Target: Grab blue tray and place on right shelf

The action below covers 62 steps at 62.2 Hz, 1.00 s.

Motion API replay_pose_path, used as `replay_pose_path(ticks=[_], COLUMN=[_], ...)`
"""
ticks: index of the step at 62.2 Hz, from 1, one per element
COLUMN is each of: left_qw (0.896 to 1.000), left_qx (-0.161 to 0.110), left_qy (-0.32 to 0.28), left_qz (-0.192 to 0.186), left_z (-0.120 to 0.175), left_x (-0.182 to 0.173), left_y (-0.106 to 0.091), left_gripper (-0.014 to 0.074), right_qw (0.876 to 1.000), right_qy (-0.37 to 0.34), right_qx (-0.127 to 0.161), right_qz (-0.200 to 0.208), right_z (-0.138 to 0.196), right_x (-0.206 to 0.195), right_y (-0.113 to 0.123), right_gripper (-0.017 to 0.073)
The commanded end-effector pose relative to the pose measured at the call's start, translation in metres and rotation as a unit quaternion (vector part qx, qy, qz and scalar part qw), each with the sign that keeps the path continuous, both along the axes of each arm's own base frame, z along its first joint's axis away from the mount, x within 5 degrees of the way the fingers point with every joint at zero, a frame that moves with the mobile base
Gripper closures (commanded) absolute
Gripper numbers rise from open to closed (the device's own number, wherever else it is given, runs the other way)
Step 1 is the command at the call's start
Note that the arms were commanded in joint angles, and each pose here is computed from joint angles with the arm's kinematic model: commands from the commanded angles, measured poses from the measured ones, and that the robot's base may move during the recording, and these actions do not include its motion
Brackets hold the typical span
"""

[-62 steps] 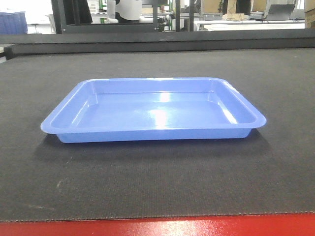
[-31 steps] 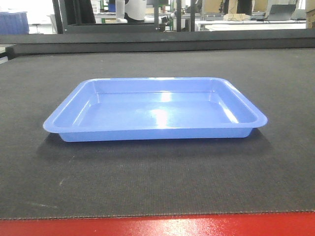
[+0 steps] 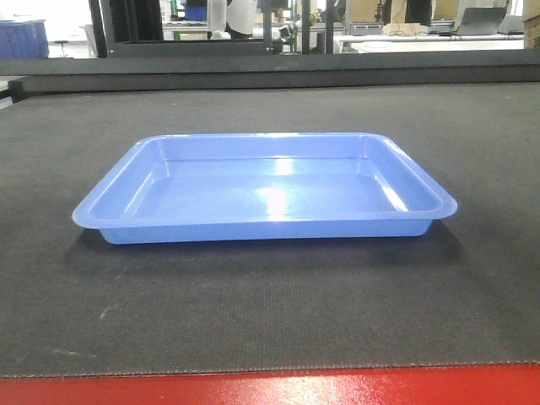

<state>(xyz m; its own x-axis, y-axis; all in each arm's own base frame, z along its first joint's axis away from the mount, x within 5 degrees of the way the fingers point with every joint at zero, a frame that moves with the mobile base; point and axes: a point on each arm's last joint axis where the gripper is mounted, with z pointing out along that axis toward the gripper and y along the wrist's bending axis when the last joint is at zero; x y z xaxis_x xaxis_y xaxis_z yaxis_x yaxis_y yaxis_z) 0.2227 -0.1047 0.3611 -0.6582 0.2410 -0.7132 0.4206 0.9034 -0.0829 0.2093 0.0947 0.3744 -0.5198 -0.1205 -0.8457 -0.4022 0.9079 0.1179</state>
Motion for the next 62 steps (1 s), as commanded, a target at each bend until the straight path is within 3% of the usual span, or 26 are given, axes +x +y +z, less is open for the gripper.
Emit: replay_pose_path(ticks=[1, 12, 20, 41, 62], left_qw=[1.0, 0.994, 0.989, 0.979, 0.971], left_qx=[-0.004, 0.036, 0.038, 0.037, 0.033], left_qy=[0.008, 0.088, 0.115, 0.159, 0.182], left_qz=[-0.004, 0.056, 0.086, 0.124, 0.154], left_z=[0.016, 0.002, -0.01, -0.052, -0.083], left_x=[0.02, 0.07, 0.097, 0.142, 0.164], left_y=[-0.012, -0.026, -0.036, -0.048, -0.041], left_gripper=[0.0173, 0.0173, 0.0173, 0.0174, 0.0174], right_qw=[1.0, 0.989, 0.981, 0.971, 0.967], right_qy=[0.013, 0.129, 0.164, 0.204, 0.219], right_qx=[-0.003, 0.003, 0.009, -0.037, -0.043], right_qz=[-0.005, -0.066, -0.098, -0.121, -0.123], right_z=[0.006, -0.008, -0.017, -0.059, -0.1], right_x=[0.025, 0.074, 0.099, 0.152, 0.186], right_y=[0.008, 0.004, -0.002, 0.001, 0.01], right_gripper=[-0.0052, -0.0052, -0.0052, -0.0052, -0.0052])
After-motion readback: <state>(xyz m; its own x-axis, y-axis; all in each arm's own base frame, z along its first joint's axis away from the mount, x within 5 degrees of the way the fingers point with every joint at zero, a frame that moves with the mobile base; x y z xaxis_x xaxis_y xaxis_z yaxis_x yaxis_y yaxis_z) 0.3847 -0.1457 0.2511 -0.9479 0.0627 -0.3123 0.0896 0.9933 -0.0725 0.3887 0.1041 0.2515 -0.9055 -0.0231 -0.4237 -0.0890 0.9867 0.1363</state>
